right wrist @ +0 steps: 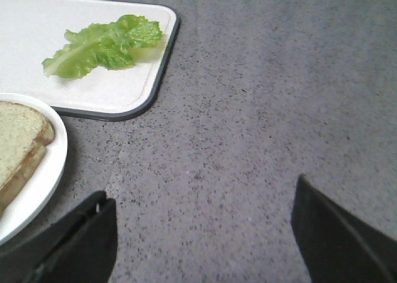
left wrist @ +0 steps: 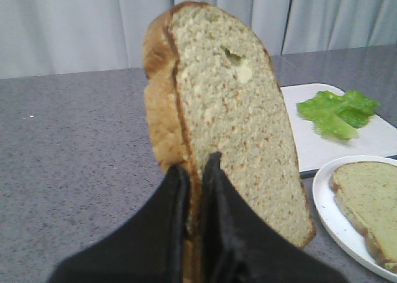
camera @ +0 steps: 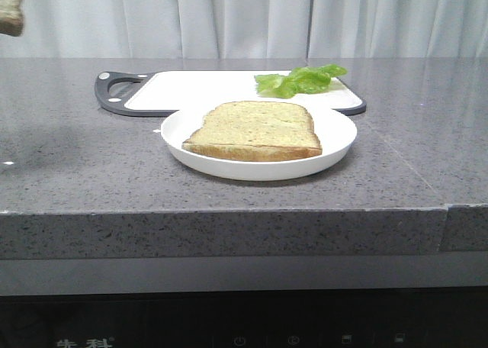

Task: Left arm grabs bread, right arm adds lettuce
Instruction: 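Lift the bread slice with the left gripper and move it aside, then lower the right gripper onto the lettuce leaf on the cutting board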

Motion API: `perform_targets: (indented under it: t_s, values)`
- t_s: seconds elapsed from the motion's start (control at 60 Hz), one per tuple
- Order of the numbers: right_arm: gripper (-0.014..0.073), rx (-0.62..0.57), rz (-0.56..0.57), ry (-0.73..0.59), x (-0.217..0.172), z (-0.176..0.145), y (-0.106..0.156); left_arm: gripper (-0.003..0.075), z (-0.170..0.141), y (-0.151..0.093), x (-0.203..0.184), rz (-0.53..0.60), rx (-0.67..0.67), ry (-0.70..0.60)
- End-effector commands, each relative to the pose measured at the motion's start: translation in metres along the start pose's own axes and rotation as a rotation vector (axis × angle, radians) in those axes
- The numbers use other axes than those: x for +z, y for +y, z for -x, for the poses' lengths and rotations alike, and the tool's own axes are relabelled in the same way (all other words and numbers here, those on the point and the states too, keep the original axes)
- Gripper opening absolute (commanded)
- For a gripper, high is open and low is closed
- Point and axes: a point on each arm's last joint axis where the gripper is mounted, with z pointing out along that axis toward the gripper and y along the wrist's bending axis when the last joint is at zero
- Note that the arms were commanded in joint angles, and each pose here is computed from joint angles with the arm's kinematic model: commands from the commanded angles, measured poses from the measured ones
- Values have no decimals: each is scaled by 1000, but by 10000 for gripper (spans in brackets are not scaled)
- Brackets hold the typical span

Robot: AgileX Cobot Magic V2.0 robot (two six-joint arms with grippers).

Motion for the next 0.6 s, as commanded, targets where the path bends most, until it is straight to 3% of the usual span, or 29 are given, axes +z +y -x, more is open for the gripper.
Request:
perform_targets:
  t_s: [0.0, 0.233, 0.583]
  values:
    - [591, -49, 11, -93, 18, 32, 4, -21, 16, 3, -11, 30, 3, -132]
    - [589, -177, 82, -54, 88, 73, 28, -21, 11, 5, -15, 45, 1, -95]
    - [587, -252, 128, 76, 194, 102, 50, -21, 11, 5, -15, 45, 1, -97]
